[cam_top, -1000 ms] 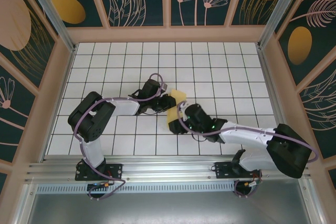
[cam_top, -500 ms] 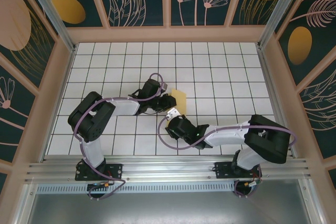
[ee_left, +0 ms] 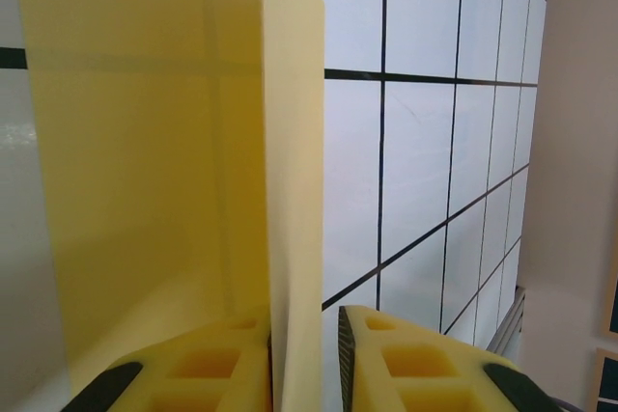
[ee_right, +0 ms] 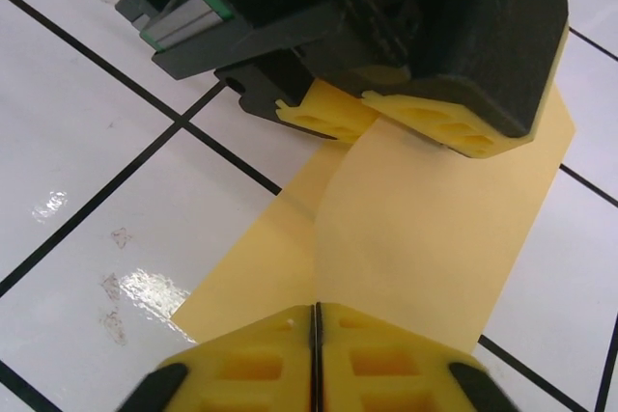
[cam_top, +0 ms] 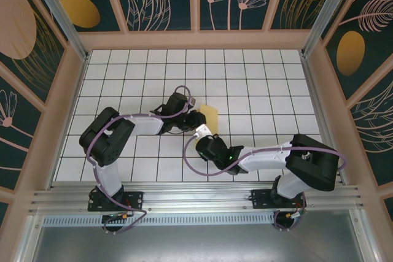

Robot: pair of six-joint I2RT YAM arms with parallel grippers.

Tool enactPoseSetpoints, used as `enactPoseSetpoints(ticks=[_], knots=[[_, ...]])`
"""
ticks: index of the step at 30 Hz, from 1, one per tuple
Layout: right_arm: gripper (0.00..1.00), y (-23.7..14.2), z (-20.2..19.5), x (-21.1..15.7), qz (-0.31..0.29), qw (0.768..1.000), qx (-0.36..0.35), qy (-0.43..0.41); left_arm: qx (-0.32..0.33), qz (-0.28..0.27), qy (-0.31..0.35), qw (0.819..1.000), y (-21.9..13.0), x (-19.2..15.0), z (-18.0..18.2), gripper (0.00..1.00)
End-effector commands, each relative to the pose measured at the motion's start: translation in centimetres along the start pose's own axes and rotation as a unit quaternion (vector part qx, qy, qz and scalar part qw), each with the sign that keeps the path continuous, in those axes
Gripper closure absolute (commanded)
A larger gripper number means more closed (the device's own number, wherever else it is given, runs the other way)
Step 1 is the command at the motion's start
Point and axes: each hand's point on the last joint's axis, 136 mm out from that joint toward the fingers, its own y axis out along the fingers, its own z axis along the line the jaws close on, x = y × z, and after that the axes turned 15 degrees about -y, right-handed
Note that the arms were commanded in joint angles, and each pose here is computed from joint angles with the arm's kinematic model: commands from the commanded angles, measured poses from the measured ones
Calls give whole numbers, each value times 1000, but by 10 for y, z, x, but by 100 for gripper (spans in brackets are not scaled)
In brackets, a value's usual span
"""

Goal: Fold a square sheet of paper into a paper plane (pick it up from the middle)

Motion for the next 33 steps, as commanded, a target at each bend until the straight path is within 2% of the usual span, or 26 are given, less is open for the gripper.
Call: enactPoseSetpoints(ticks=[1, 5, 12, 16, 19, 26, 33], knots=[[99, -8, -10, 19, -22, 999, -15, 20, -3, -19, 6, 1000, -14, 5, -17, 73], [100, -11, -12, 27, -29, 999, -2, 46, 20, -61, 12, 998, -30, 15, -18, 65], [100, -7, -5, 49, -29, 990, 58, 124, 63, -174, -9, 983, -81, 40, -7, 59], [100, -1, -9, 55, -9, 981, 76, 181, 65, -235, -26, 969, -114, 47, -1, 56], [100, 3, -20, 49, 20, 975, 65, 211, 60, -265, -36, 962, -131, 47, 4, 56], [100, -14, -47, 79, -2, 962, 60, 265, 37, -274, -33, 960, -145, 38, 5, 60], [100, -9, -32, 72, 34, 945, 82, 314, 17, -222, -19, 975, -131, 23, 3, 69]])
